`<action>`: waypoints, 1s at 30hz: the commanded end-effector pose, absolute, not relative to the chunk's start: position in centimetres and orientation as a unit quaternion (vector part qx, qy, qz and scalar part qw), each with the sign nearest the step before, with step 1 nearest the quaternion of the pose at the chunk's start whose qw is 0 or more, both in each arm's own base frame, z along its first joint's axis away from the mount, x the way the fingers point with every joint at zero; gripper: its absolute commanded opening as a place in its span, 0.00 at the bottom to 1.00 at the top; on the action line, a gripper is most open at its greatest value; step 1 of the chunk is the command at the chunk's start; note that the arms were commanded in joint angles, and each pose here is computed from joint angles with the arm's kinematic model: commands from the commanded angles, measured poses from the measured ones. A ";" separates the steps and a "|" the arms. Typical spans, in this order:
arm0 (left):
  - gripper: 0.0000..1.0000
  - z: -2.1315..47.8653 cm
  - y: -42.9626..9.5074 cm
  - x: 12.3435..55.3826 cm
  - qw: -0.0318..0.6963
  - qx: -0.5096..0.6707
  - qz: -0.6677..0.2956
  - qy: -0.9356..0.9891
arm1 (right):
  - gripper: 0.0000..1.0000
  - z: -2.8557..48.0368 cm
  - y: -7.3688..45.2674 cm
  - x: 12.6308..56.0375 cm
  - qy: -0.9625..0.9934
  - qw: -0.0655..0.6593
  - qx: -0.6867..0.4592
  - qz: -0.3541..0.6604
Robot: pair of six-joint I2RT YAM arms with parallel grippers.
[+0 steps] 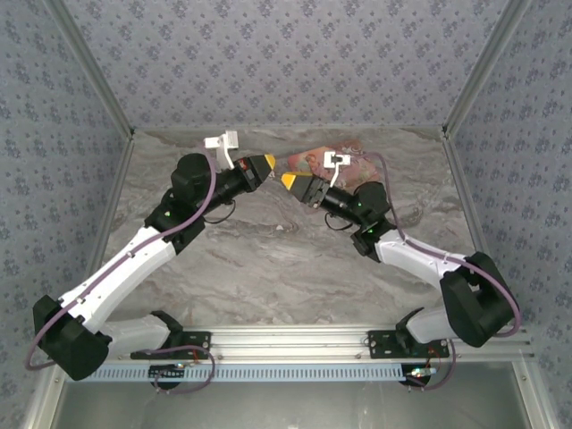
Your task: Unlock the padlock with the key
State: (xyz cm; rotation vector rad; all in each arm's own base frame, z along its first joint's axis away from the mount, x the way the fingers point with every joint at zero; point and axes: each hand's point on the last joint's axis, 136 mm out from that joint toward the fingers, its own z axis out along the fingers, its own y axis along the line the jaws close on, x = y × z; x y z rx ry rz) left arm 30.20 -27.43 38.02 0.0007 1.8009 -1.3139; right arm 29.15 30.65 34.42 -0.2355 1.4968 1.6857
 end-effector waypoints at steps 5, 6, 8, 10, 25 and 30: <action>0.00 39.5 -27.5 29.4 0.454 0.018 -0.546 0.704 | 0.52 37.9 31.8 27.6 0.552 0.429 -0.134 0.702; 0.00 39.4 -27.6 29.4 0.453 0.018 -0.546 0.705 | 0.51 37.9 31.9 27.6 0.554 0.427 -0.134 0.702; 0.00 39.5 -27.6 29.4 0.452 0.017 -0.547 0.704 | 0.50 38.0 32.2 27.7 0.555 0.425 -0.135 0.703; 0.00 39.5 -27.6 29.4 0.452 0.016 -0.548 0.704 | 0.49 38.0 32.4 27.7 0.557 0.422 -0.136 0.702; 0.00 38.8 -27.6 29.7 0.445 0.002 -0.551 0.706 | 0.34 37.2 33.6 28.3 0.569 0.408 -0.135 0.701; 0.00 38.5 -27.4 29.8 0.446 -0.006 -0.549 0.707 | 0.32 36.5 33.7 28.1 0.574 0.402 -0.132 0.701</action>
